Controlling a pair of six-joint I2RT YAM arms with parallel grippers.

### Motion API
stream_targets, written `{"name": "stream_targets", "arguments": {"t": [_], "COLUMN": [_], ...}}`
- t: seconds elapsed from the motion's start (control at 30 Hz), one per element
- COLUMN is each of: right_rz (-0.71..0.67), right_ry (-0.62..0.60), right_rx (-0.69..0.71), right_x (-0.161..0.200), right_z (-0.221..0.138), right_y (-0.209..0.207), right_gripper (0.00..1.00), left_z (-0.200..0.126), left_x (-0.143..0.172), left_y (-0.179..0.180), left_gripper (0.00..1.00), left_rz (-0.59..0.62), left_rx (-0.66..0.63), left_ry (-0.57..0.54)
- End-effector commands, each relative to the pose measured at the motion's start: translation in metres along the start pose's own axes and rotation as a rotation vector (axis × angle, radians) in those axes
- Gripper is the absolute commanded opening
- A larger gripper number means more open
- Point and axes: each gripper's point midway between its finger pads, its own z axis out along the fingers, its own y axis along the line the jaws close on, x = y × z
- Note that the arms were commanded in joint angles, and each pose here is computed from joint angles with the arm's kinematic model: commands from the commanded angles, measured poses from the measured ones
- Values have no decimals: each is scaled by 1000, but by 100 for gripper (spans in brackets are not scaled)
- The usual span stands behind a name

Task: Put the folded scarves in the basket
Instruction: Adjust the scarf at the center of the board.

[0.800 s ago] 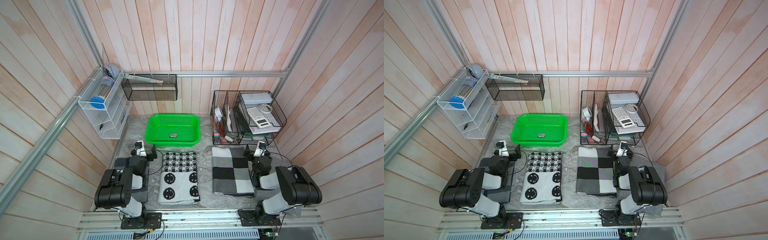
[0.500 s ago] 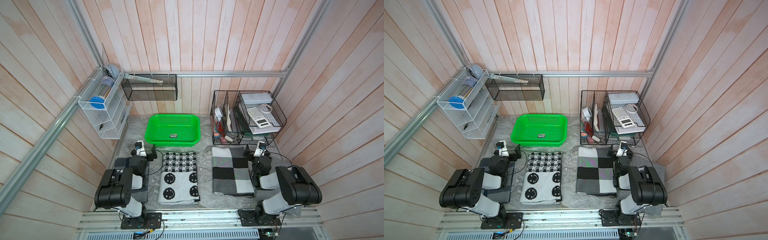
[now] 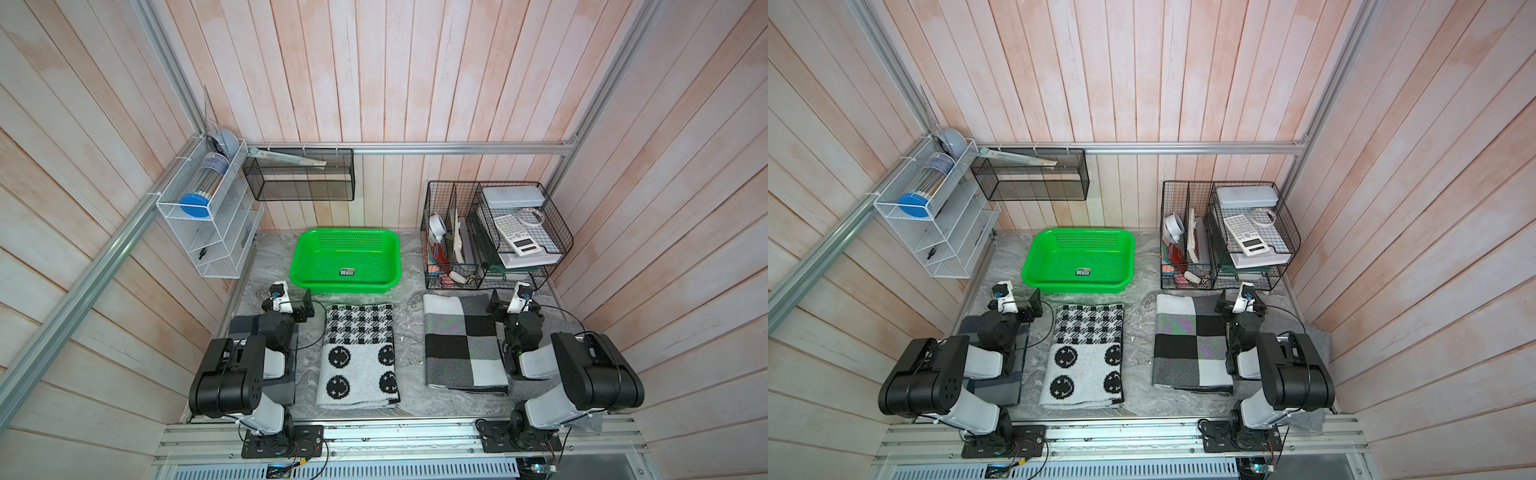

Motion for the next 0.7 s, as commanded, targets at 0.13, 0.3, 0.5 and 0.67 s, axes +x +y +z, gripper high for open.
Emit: {"name": "stream_targets", "arguments": {"t": [0.13,0.3,0.5,0.67], "right_rz": [-19,-65,209,435], "right_ry": [-78,-143,51,90], "right_rx": [20,27,-9,-4], "right_x": [-20,-58,-73,-72], "right_z": [-9,-33,-41,-62], "right_y": [4,21,21,3], "right_gripper": [98,98,98,98], "left_z": [-15,-52,-51,-58], "left_x": [-16,-45,-78,-65], "left_y": [26,10,9,13], "left_gripper": [100,100,100,100], "left_rz": [-53,-25,-321,-564], "left_rx": [-155,-137,-135,-140], "left_ry": [-86,-168,-88,-74]}}
